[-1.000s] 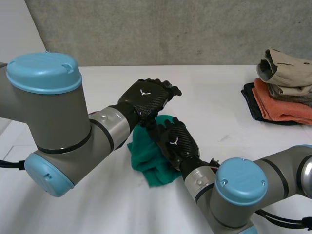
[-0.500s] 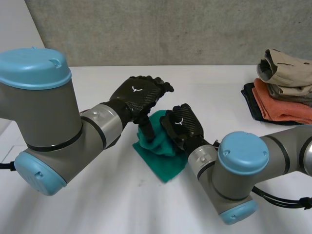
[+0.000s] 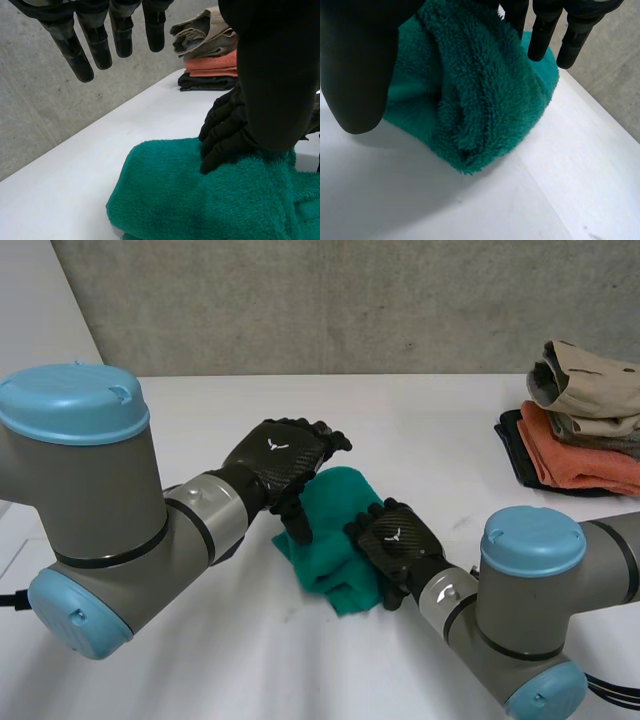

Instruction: Fold the laundry.

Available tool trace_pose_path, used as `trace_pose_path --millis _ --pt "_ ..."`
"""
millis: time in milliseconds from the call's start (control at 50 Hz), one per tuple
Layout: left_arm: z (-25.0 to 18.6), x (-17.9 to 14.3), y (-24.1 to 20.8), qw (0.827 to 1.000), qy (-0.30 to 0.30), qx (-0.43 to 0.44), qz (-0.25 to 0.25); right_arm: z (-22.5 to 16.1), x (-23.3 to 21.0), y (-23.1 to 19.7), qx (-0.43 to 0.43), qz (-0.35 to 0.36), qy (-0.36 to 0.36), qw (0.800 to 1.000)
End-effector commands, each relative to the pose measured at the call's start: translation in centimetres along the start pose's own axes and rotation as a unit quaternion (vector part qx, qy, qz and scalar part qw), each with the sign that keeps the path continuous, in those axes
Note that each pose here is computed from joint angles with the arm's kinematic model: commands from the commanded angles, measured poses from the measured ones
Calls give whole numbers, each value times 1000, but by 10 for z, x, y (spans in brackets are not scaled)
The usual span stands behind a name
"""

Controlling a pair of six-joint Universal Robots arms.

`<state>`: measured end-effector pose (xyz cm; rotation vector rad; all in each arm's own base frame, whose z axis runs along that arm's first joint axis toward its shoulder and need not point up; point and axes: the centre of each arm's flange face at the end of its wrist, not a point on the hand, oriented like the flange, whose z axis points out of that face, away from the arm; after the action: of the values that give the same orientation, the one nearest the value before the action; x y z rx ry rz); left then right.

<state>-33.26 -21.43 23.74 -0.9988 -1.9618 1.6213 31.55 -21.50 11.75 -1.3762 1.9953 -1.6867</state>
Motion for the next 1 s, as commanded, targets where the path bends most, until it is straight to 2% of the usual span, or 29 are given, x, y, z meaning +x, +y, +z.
trace_pose_path --millis 20,400,480,640,720,800,820,860,880,960,1000 --pt "0 0 1 1000 0 -1 -1 7 1 -2 25 -7 11 1000" --pt "0 0 3 1000 1 -4 -2 26 1 1 56 -32 22 998" --pt "0 -1 2 1000 0 -3 -2 32 6 -8 91 -39 36 994" --pt "-1 -5 -3 1000 -7 5 -1 44 40 -56 175 -38 92 980" --pt "-4 -8 -9 1000 -12 13 0 48 73 -81 213 -28 132 968" --pt "-6 -11 -14 1000 -16 20 1 42 145 -106 251 -7 216 943" --pt "-6 -12 -16 1000 -18 23 1 35 178 -117 270 -2 254 929" --pt "-7 -13 -18 999 -19 26 1 26 213 -125 286 1 292 913" --pt "-8 -13 -19 999 -19 28 2 19 242 -128 295 2 319 900" --pt "-9 -12 -21 999 -19 30 2 -2 311 -124 312 -3 379 871" --pt "-10 -12 -20 999 -19 29 2 -9 335 -115 313 -1 395 864"
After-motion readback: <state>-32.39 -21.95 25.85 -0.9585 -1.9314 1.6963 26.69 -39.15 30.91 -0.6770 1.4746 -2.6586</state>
